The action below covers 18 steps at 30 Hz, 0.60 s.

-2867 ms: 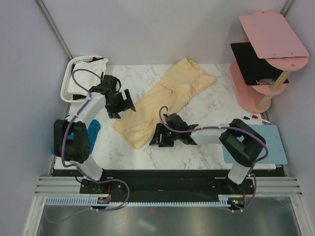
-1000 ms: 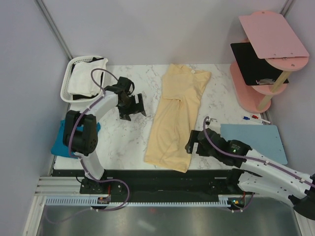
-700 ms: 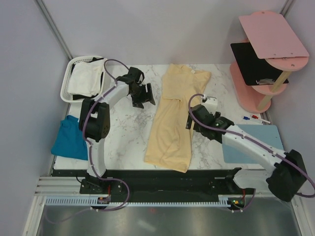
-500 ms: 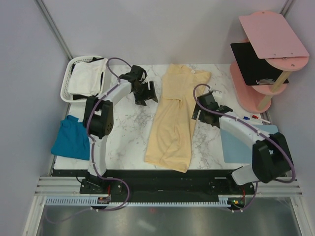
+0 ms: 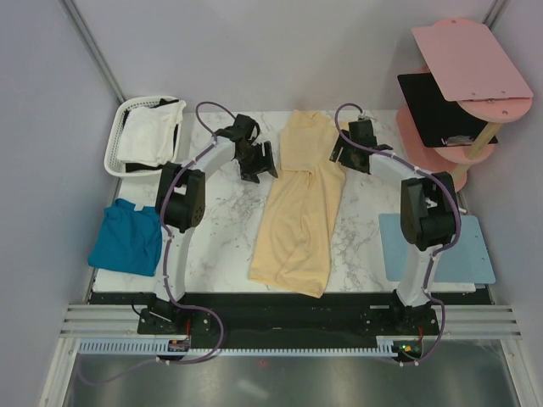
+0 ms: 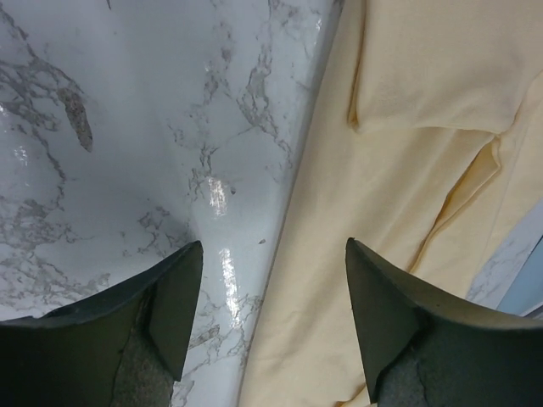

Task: Fold and stack the t-shirts
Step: Fold the tshirt

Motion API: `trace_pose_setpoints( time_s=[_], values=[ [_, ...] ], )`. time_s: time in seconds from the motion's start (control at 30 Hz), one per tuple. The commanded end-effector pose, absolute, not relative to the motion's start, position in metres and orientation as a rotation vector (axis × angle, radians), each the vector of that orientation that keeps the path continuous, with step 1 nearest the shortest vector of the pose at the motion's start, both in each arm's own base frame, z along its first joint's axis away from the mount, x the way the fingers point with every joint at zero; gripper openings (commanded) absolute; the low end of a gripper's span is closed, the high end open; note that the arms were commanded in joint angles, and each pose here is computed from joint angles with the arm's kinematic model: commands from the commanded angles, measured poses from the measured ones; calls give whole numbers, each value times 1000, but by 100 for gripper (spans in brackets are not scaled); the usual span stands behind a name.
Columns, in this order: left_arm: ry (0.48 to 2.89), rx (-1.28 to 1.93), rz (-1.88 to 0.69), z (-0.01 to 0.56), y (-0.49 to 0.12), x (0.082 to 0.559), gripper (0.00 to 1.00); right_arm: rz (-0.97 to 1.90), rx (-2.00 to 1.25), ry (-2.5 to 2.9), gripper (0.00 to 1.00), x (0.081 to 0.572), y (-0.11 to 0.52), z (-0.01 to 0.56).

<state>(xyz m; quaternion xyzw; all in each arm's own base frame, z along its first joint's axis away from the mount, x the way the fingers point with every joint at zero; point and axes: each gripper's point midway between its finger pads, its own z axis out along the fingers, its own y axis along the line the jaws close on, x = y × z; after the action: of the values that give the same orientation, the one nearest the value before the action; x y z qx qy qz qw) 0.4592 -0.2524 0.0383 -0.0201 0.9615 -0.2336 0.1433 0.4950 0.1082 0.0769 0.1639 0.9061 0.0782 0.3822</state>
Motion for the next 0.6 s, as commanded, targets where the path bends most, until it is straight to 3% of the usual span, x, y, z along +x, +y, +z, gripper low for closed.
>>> trace_pose_setpoints(
  time_s=[0.0, 0.07, 0.2, 0.4, 0.57],
  values=[
    [2747, -22, -705, 41, -260, 467, 69, 174, 454, 2253, 78, 534, 86, 78],
    [2724, 10, -672, 49, -259, 467, 59, 156, 485, 2256, 78, 545, 74, 66],
    [2675, 101, -531, 65, -262, 458, 2, 160, 516, 2262, 77, 563, 64, 49],
    [2640, 176, -439, 81, -274, 435, 2, 175, 517, 2268, 66, 588, 62, 32],
    [2575, 329, -527, 105, -324, 401, 2, 198, 501, 2282, 44, 599, 67, 17]
  ],
)
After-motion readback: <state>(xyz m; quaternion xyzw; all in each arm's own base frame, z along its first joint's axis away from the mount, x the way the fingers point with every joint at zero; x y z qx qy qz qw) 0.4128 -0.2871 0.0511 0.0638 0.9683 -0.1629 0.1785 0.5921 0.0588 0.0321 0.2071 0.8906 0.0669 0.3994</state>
